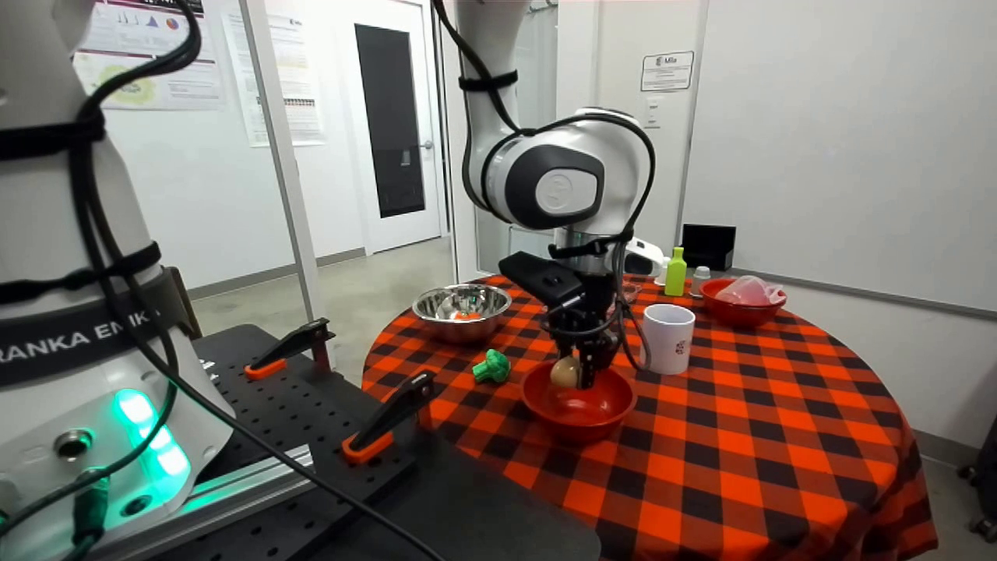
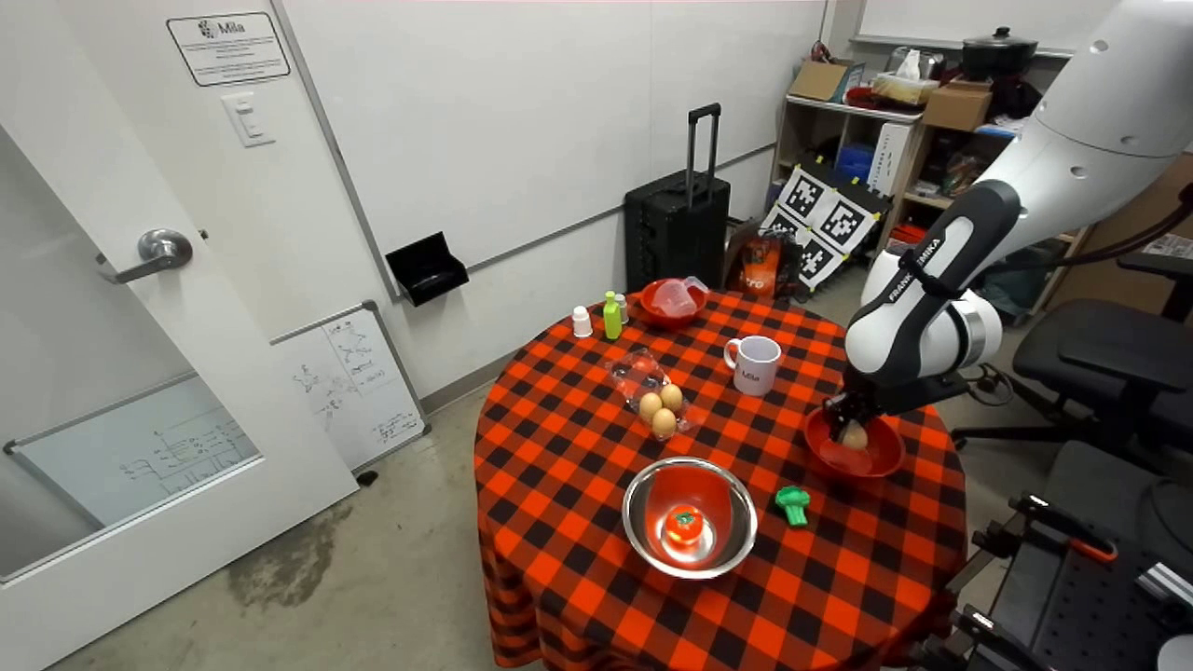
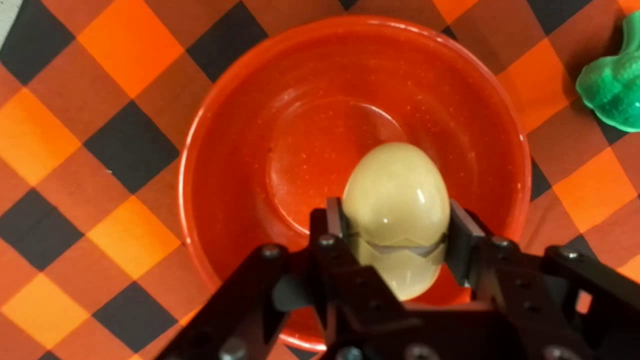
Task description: Put the egg, broccoli and tomato plush in the orange bowl
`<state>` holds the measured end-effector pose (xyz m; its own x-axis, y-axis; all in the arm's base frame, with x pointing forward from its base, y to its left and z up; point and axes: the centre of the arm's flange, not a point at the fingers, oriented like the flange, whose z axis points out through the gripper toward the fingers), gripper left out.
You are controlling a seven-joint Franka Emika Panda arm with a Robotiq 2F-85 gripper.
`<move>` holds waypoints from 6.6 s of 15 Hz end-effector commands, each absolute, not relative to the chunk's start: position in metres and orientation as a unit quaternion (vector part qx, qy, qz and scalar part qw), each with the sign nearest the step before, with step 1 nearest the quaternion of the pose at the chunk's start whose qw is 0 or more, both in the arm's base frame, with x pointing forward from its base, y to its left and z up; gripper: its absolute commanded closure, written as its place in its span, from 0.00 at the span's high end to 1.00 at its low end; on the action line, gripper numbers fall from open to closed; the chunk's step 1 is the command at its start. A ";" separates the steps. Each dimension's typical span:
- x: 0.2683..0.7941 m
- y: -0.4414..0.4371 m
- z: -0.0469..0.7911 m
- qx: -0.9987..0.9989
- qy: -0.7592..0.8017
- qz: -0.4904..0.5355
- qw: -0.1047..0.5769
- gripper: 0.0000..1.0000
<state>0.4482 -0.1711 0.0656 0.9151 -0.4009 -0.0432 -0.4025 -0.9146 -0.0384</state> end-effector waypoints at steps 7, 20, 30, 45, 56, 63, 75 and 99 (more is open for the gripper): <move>0.456 -0.191 0.014 -0.977 0.201 0.039 0.066 0.23; 0.462 -0.174 0.037 -0.980 0.192 0.029 0.053 1.00; 0.474 -0.117 0.103 -0.988 0.156 -0.001 0.004 1.00; 0.461 0.000 0.100 -0.987 0.154 0.012 0.034 1.00; 0.453 0.021 0.087 -0.963 0.267 0.024 0.034 1.00; 0.446 0.005 0.077 -0.958 0.281 0.033 0.036 1.00; 0.445 -0.035 0.046 -0.957 0.280 0.049 0.061 1.00; 0.467 -0.038 0.016 -0.961 0.254 0.061 0.093 0.60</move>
